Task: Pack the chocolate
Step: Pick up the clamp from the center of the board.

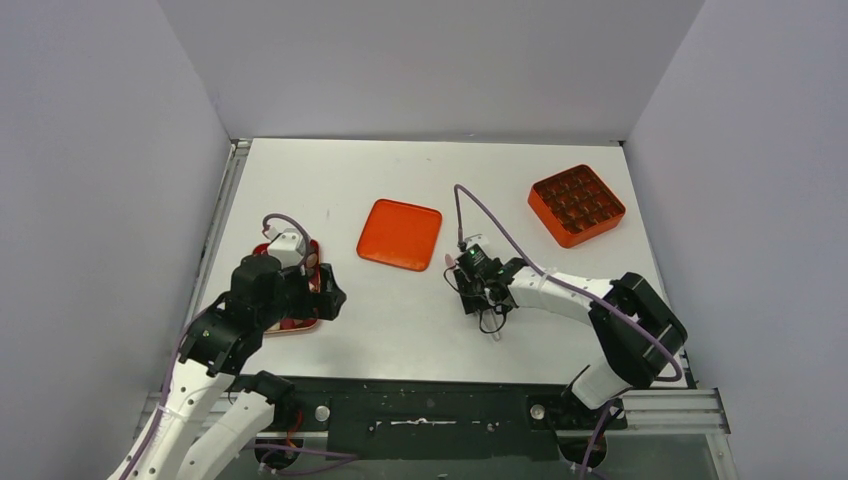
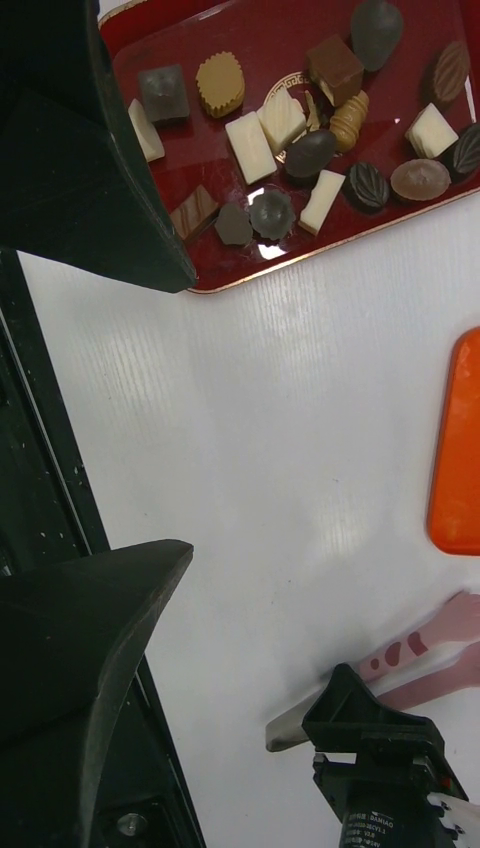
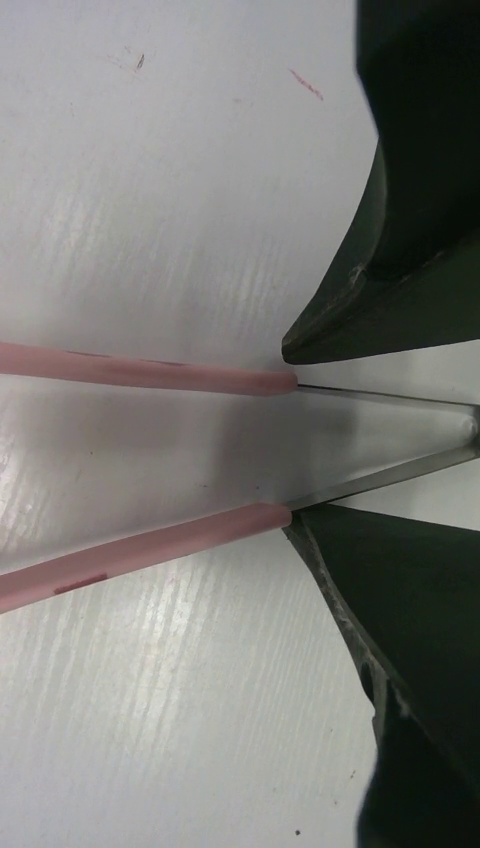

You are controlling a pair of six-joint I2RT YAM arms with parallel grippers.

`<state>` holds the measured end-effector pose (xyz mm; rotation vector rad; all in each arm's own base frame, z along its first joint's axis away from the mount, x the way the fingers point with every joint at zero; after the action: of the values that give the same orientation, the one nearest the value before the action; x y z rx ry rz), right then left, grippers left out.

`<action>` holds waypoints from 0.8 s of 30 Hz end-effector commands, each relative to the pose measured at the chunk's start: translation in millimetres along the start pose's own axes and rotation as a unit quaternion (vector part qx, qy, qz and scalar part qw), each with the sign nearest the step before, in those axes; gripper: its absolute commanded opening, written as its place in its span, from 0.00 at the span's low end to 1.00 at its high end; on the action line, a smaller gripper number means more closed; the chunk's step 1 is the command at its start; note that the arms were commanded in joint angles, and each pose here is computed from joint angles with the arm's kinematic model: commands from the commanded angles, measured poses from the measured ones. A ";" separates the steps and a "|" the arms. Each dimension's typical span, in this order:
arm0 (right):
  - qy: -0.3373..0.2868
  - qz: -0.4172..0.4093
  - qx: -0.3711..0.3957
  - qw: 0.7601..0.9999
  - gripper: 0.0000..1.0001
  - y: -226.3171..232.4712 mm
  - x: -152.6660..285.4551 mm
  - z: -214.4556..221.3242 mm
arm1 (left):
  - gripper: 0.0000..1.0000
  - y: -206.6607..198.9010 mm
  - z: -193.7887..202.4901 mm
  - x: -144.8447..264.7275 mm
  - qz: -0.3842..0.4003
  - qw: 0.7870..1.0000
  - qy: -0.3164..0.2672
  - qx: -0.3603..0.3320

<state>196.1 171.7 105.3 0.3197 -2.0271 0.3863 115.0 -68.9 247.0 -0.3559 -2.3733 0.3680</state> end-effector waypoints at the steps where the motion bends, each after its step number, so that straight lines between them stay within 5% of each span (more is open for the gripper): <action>1: -0.021 0.001 -0.005 1.000 0.51 7.0 -10.1 -4.2 | 0.95 -1.0 -6.8 0.8 0.000 1.000 -0.027 0.004; 12: -0.038 0.005 -0.014 0.999 0.41 6.6 3.2 5.6 | 0.90 -0.3 -8.6 -10.6 -0.032 0.999 0.003 0.023; 24: -0.080 -0.023 0.033 0.996 0.40 7.3 74.6 -23.2 | 0.85 -16.6 -25.8 -29.4 -0.020 0.994 0.011 0.104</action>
<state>178.6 175.3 135.9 0.3638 -2.0672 0.4112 135.1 -79.5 227.8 -0.1689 -2.2238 0.4427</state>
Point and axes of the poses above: each gripper's point midway between its finger pads, its own x axis back along the fingers, its own y axis along the line the jaws close on, z = x × y, the point moved 10 cm from there along x, back along the fingers, and after that the axes turned 6 degrees about x, right-handed, at the moved point
